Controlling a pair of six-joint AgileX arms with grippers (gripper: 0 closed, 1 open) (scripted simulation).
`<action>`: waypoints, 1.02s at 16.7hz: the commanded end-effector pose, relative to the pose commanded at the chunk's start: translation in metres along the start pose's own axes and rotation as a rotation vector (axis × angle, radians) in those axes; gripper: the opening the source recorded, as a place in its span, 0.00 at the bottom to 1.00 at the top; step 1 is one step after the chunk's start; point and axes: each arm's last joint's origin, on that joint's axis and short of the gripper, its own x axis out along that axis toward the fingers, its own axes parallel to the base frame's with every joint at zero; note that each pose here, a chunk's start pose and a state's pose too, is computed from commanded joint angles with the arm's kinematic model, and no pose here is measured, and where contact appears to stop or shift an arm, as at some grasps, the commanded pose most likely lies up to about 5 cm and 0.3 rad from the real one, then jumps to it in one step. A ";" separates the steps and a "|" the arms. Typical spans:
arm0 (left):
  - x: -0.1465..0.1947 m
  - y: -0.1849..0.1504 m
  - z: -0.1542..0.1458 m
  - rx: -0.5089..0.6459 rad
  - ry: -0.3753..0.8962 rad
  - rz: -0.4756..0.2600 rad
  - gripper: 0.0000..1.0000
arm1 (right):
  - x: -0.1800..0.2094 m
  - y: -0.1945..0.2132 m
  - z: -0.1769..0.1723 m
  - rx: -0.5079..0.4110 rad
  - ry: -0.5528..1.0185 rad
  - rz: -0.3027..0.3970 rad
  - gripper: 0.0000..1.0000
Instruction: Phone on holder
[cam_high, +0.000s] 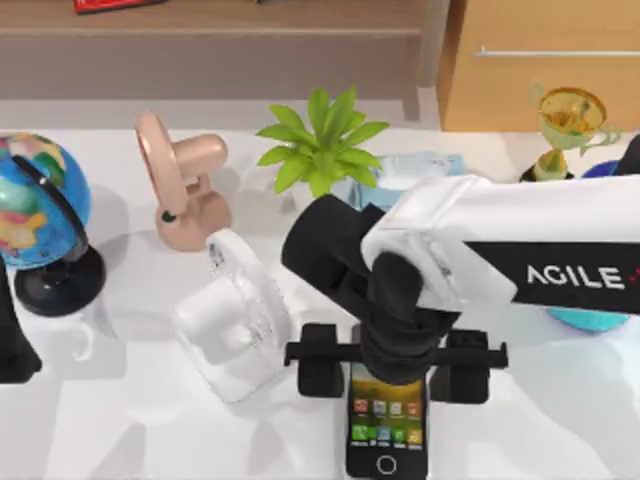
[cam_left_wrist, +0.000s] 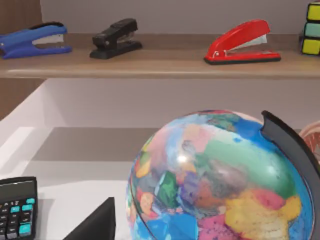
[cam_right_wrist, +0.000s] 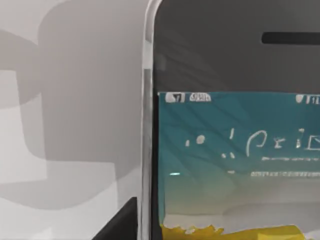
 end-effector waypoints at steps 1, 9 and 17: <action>0.000 0.000 0.000 0.000 0.000 0.000 1.00 | -0.003 -0.002 0.003 0.003 -0.003 0.007 0.00; 0.000 0.000 0.000 0.000 0.000 0.000 1.00 | -0.101 -0.082 0.085 0.042 -0.285 0.405 0.00; 0.000 0.000 0.000 0.000 0.000 0.000 1.00 | -0.211 -0.263 0.118 -0.139 -0.983 0.560 0.00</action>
